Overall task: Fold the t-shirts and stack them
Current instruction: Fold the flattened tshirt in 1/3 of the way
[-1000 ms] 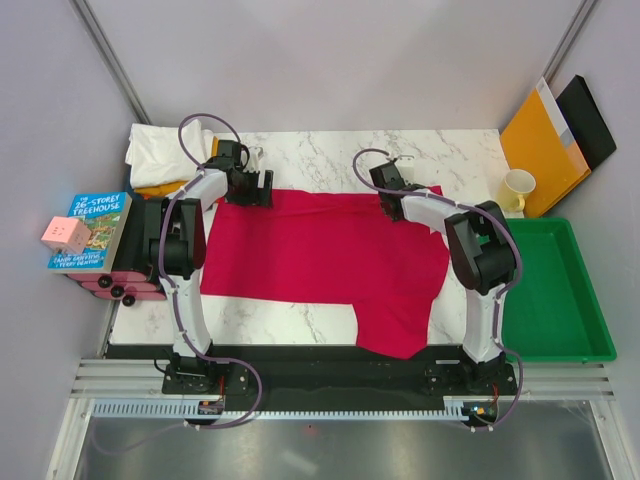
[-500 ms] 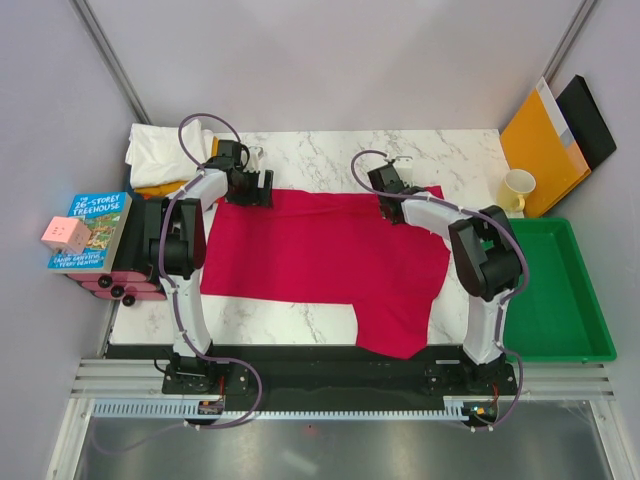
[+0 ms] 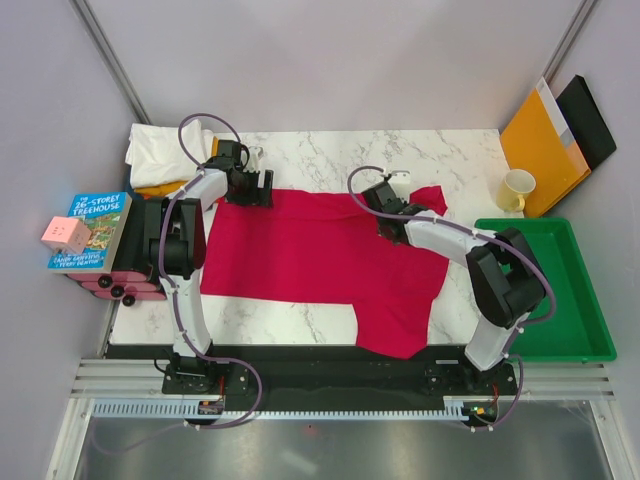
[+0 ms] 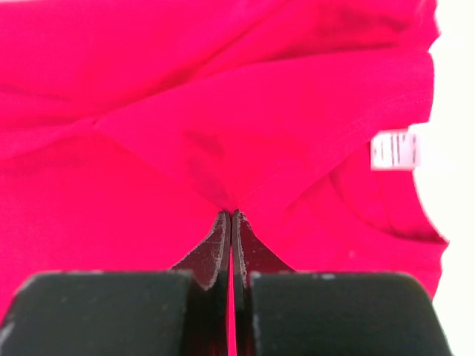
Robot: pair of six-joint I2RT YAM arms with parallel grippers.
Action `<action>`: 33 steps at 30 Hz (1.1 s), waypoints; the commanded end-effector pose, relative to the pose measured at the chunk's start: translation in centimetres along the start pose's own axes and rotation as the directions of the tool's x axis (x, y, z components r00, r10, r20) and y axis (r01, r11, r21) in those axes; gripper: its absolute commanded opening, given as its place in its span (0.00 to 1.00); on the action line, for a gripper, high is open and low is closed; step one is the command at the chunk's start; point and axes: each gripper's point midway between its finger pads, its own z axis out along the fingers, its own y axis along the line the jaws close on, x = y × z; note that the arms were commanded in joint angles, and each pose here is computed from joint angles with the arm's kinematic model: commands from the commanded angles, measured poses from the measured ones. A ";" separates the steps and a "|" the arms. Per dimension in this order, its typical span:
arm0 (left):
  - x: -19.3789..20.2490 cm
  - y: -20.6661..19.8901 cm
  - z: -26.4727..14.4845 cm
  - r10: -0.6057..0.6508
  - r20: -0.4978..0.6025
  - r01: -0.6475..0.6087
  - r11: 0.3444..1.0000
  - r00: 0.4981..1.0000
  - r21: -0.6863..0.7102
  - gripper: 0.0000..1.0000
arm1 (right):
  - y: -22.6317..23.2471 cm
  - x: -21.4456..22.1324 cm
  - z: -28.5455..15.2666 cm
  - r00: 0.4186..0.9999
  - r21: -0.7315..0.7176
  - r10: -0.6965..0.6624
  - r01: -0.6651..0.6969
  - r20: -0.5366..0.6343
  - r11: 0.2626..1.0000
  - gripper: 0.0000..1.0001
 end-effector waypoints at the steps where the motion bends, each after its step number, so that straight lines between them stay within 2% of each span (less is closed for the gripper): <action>1: 1.5 0.0 0.6 -0.022 -0.042 0.023 1.000 0.999 0.017 0.94 | 0.9 1.2 -2.3 1.000 -0.030 0.019 -0.019 0.000 0.999 0.00; 12: 1.9 -0.1 0.8 -0.028 -0.053 0.029 0.999 0.998 0.022 0.94 | 4.4 4.2 -5.8 1.000 -0.105 -0.009 0.008 -0.012 0.994 0.00; 26: 2.0 -0.2 1.1 -0.027 -0.057 0.029 0.999 0.998 0.027 0.94 | 4.5 5.0 -6.4 1.000 -0.092 -0.011 0.009 -0.023 0.996 0.00; 29: 2.0 -0.1 1.0 -0.026 -0.056 0.027 0.999 0.998 0.024 0.94 | 4.9 6.7 -5.8 0.996 -0.100 -0.048 0.040 -0.080 0.994 0.01; 30: 2.0 -0.1 1.0 -0.027 -0.057 0.029 0.999 0.998 0.023 0.94 | 4.9 7.2 -5.7 0.994 -0.091 -0.051 0.043 -0.093 0.995 0.07; 31: 1.7 -0.1 0.8 -0.024 -0.050 0.025 0.999 0.998 0.023 0.94 | 4.8 7.3 -5.7 0.994 -0.082 -0.053 0.046 -0.093 0.996 0.19; 32: 1.7 -0.1 0.8 -0.024 -0.050 0.025 0.999 0.998 0.023 0.94 | 4.5 7.1 -5.7 0.996 -0.075 -0.043 0.036 -0.083 0.997 0.23; 33: 1.6 -0.2 0.7 -0.023 -0.045 0.024 0.999 0.999 0.022 0.94 | 4.5 6.8 -6.0 0.997 -0.074 -0.029 0.024 -0.071 0.997 0.33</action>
